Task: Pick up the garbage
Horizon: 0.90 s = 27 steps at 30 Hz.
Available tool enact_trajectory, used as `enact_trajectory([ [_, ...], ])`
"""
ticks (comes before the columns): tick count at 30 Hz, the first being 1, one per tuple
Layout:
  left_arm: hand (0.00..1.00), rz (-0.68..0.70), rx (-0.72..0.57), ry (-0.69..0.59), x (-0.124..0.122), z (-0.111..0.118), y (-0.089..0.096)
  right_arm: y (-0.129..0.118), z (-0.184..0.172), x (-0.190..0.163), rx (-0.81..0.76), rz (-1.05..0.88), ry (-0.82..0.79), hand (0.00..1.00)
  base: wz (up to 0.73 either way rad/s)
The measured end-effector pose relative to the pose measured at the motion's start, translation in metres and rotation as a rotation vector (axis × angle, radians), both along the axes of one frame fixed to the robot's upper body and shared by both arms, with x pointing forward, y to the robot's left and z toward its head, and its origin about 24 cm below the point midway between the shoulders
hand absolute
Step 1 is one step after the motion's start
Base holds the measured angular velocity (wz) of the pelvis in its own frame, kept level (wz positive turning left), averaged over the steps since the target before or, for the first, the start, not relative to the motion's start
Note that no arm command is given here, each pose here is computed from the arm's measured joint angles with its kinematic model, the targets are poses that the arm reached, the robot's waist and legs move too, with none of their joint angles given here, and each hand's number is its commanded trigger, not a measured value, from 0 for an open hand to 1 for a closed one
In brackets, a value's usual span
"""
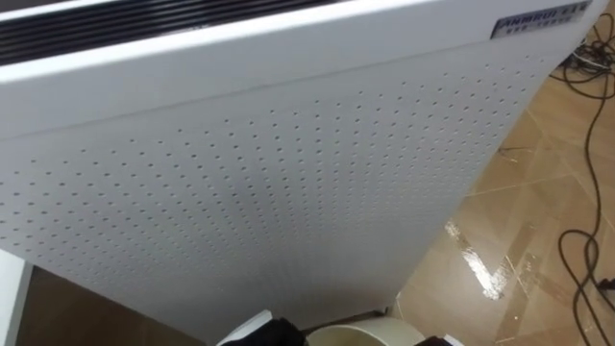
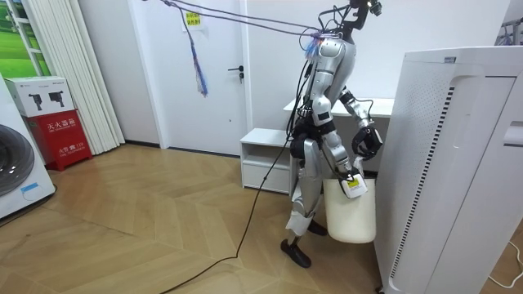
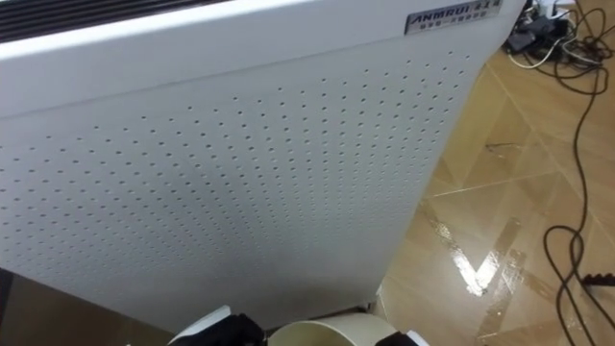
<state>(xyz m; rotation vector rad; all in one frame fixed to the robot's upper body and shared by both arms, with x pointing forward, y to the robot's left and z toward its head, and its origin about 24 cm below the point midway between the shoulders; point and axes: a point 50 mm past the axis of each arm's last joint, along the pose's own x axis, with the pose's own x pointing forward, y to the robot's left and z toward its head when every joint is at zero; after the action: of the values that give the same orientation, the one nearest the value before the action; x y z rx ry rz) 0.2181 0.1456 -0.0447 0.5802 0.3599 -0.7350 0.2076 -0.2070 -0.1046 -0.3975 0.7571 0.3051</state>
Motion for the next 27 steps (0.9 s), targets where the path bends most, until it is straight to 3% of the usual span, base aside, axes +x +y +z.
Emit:
enact_trajectory([
  [27,0.0,-0.035,-0.039,-0.042,0.0024,0.0053,-0.0087,-0.0008,-0.0023,-0.0036,0.044,-0.022,0.011,1.0,0.01],
])
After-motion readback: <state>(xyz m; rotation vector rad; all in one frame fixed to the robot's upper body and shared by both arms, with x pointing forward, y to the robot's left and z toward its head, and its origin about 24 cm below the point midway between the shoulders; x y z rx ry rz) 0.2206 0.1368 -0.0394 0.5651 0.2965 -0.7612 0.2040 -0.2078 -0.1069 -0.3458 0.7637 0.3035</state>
